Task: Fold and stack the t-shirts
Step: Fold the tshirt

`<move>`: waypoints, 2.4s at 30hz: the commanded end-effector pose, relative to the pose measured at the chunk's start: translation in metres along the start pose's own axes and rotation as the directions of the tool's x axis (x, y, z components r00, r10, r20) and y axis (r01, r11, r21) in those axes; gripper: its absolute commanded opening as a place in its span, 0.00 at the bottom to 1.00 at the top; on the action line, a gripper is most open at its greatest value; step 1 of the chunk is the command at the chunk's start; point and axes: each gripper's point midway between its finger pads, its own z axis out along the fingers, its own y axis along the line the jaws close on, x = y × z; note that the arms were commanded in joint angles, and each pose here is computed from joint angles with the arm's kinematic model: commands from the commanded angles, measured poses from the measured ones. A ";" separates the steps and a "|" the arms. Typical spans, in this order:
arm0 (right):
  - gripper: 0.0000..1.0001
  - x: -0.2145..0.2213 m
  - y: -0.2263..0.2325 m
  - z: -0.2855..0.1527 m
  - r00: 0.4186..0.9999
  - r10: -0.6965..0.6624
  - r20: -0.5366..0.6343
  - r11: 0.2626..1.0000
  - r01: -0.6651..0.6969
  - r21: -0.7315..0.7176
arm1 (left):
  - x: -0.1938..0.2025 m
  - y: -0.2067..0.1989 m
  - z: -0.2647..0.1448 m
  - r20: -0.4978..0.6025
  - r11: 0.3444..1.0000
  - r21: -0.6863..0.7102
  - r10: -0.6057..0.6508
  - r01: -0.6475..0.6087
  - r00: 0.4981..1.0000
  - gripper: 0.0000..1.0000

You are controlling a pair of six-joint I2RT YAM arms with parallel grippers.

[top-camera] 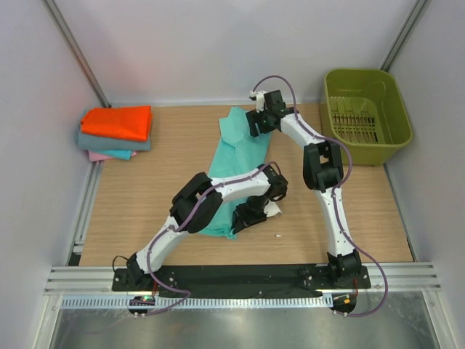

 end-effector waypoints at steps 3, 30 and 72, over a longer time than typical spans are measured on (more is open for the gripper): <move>0.77 -0.010 0.024 0.004 1.000 0.014 0.020 0.998 -0.013 -0.055 | -0.043 -0.017 0.019 0.088 0.997 -0.026 0.081 -0.079 0.993 0.20; 0.81 -0.062 0.039 -0.291 0.917 0.259 0.302 0.966 -0.248 -0.076 | 0.016 -0.090 -0.138 0.522 0.966 -0.146 0.257 -0.212 0.813 0.89; 0.63 0.275 0.216 -0.238 0.371 0.689 -0.623 0.442 -0.896 -0.044 | 0.053 0.055 0.001 -0.033 0.099 0.767 -0.981 0.635 0.193 0.52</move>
